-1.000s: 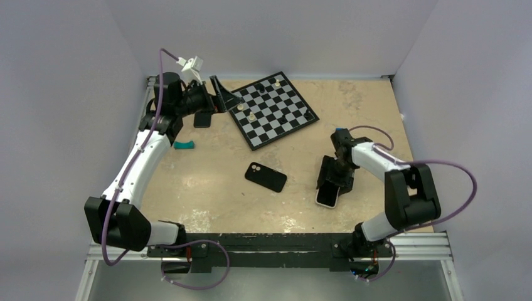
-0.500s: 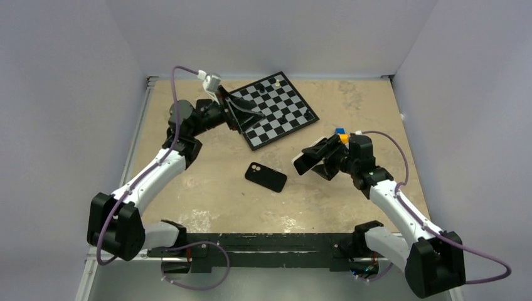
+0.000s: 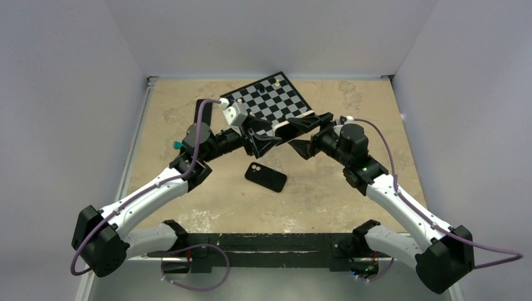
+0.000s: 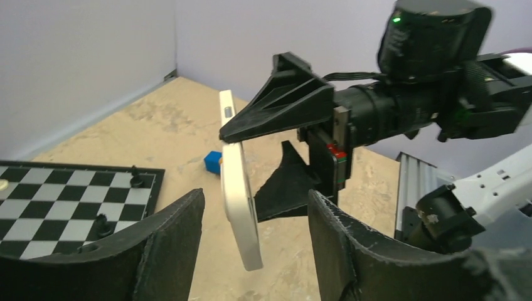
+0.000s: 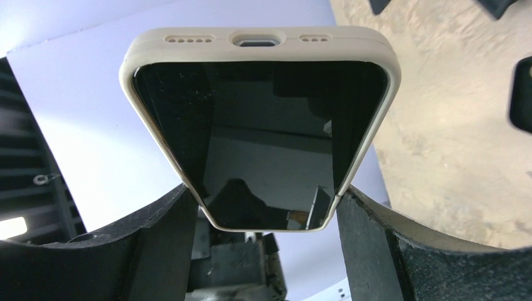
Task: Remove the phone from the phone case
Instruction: Adjust the phone.
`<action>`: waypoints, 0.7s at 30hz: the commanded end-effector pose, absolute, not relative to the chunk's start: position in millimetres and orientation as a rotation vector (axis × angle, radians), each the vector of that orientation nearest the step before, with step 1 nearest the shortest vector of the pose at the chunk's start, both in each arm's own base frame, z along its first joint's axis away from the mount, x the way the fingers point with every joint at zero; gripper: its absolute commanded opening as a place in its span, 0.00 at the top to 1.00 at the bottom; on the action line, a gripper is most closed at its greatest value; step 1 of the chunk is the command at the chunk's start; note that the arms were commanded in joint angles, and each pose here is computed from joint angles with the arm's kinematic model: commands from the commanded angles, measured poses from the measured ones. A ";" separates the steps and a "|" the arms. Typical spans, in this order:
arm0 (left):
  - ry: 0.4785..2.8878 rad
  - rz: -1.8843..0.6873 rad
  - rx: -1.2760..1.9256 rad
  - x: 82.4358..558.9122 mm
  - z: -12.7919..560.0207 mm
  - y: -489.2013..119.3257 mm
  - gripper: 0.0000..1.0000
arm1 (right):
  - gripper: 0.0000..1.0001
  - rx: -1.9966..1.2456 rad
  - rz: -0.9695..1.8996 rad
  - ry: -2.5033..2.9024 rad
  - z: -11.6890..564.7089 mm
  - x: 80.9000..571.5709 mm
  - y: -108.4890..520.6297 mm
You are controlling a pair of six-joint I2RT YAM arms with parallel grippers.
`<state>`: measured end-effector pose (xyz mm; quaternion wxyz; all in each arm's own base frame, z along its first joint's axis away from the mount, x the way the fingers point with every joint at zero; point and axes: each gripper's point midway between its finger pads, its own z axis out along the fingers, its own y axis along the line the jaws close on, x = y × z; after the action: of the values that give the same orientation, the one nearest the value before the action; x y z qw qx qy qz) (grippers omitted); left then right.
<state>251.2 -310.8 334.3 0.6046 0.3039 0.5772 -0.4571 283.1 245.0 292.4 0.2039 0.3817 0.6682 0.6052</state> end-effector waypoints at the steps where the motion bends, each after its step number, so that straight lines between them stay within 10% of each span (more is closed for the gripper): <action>1: 1.323 -0.931 0.630 268.5 334.2 -297.4 0.38 | 1.00 0.993 1.859 1.632 369.3 286.7 254.6; 21: 1.353 -1.009 0.643 264.9 329.3 -308.0 0.71 | 1.00 0.949 1.942 1.623 385.4 274.1 280.8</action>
<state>269.0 -301.8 306.5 0.6080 0.2686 0.6177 -0.4203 276.4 282.3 307.8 0.1855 0.3754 0.6541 0.6299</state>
